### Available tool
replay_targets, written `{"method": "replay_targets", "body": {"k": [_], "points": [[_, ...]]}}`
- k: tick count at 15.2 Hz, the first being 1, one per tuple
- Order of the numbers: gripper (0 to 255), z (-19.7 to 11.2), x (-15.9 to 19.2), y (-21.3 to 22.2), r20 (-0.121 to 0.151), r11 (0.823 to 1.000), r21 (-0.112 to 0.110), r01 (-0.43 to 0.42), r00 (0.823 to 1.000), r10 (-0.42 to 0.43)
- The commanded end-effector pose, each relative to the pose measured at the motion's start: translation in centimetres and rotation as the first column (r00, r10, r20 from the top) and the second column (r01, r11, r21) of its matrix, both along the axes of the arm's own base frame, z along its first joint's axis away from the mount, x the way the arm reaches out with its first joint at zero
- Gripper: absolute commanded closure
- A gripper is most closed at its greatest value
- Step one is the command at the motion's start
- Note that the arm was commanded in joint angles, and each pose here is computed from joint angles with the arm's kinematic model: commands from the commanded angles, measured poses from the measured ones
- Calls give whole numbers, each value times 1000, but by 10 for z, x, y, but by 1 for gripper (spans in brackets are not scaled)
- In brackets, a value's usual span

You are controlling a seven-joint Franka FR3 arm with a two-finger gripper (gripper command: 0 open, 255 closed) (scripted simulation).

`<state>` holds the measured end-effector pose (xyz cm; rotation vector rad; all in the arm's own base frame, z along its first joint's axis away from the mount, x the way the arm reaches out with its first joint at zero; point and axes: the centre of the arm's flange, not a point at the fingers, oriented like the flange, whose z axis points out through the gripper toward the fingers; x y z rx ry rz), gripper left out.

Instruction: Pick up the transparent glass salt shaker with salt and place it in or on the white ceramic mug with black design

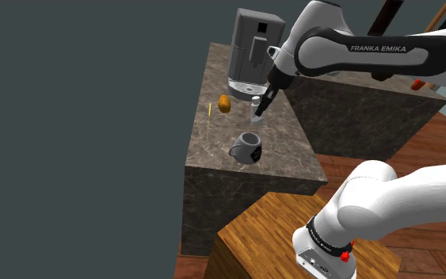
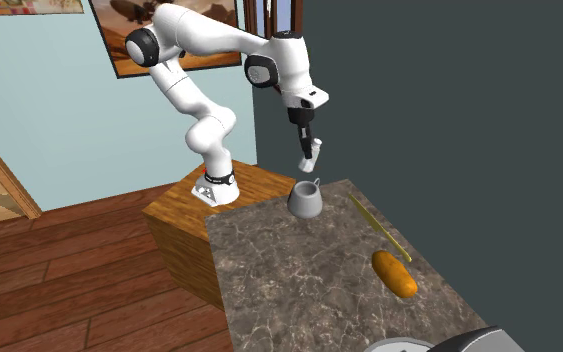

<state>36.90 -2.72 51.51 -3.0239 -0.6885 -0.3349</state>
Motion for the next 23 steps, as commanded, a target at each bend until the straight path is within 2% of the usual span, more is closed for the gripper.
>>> {"method": "replay_targets", "body": {"k": [1, 14, 22, 23], "points": [[255, -9, -1, 6, 0, 1000, 0, 1, 1000, -1], [255, -78, -1, 6, 0, 1000, 0, 1, 1000, -1], [255, -78, -1, 6, 0, 1000, 0, 1, 1000, -1], [0, -78, -1, 6, 0, 1000, 0, 1, 1000, -1]]}}
